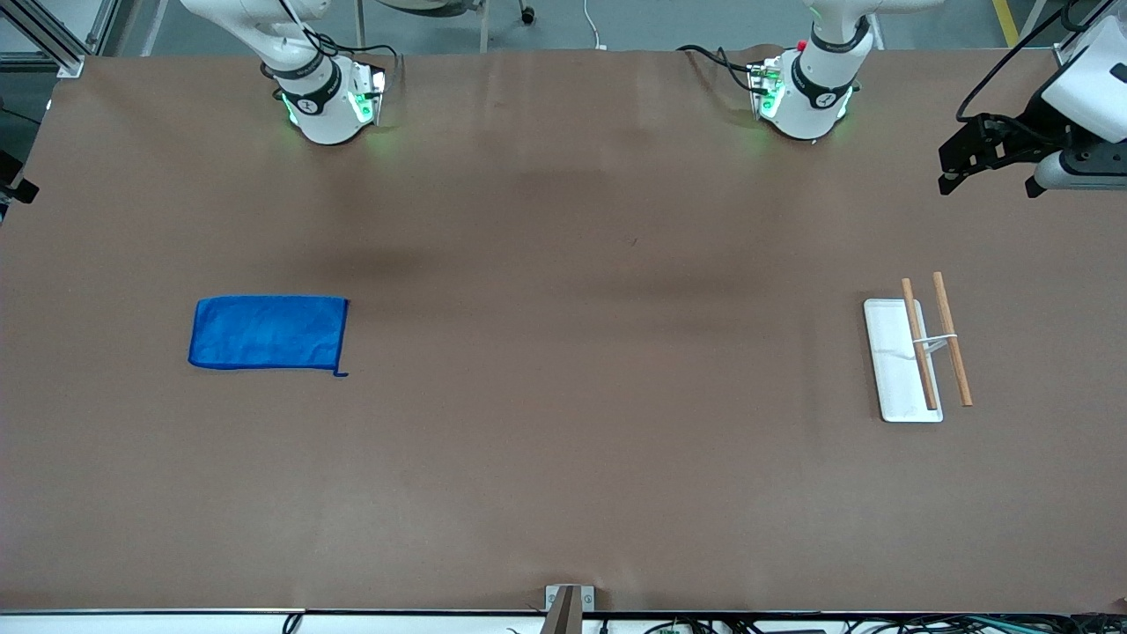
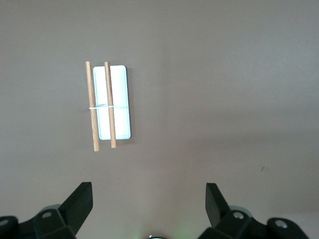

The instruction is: Right arm passes towel to left arm to hang

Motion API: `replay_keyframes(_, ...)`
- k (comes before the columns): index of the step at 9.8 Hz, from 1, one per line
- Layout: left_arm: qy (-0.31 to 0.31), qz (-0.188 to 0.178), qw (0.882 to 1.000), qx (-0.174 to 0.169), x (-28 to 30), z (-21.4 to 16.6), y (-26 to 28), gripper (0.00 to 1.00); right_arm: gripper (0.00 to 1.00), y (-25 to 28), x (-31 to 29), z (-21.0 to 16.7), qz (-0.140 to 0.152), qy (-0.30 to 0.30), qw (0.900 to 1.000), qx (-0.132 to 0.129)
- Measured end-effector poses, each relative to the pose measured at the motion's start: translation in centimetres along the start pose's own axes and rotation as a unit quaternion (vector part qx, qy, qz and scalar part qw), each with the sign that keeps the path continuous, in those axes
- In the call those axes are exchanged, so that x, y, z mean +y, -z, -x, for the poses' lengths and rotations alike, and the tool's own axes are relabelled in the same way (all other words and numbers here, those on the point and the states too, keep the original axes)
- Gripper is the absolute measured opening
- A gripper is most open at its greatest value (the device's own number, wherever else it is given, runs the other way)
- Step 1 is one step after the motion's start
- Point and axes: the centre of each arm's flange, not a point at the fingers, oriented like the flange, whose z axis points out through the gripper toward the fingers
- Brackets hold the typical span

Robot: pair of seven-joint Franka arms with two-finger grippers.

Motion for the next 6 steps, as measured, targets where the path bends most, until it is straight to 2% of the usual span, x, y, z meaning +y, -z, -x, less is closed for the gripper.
replay_keyframes(4,0.001,0.000,1.000,-0.001,-0.1,-0.1,-0.1,1.00,1.00,-0.1,-0.1,-0.1,0.000,0.001,1.000,0.000)
replay_keyframes(6,0.000,0.000,1.000,-0.001,-0.1,-0.1,-0.1,1.00,1.00,-1.2,-1.4,-0.3,0.001,0.012,1.000,-0.013)
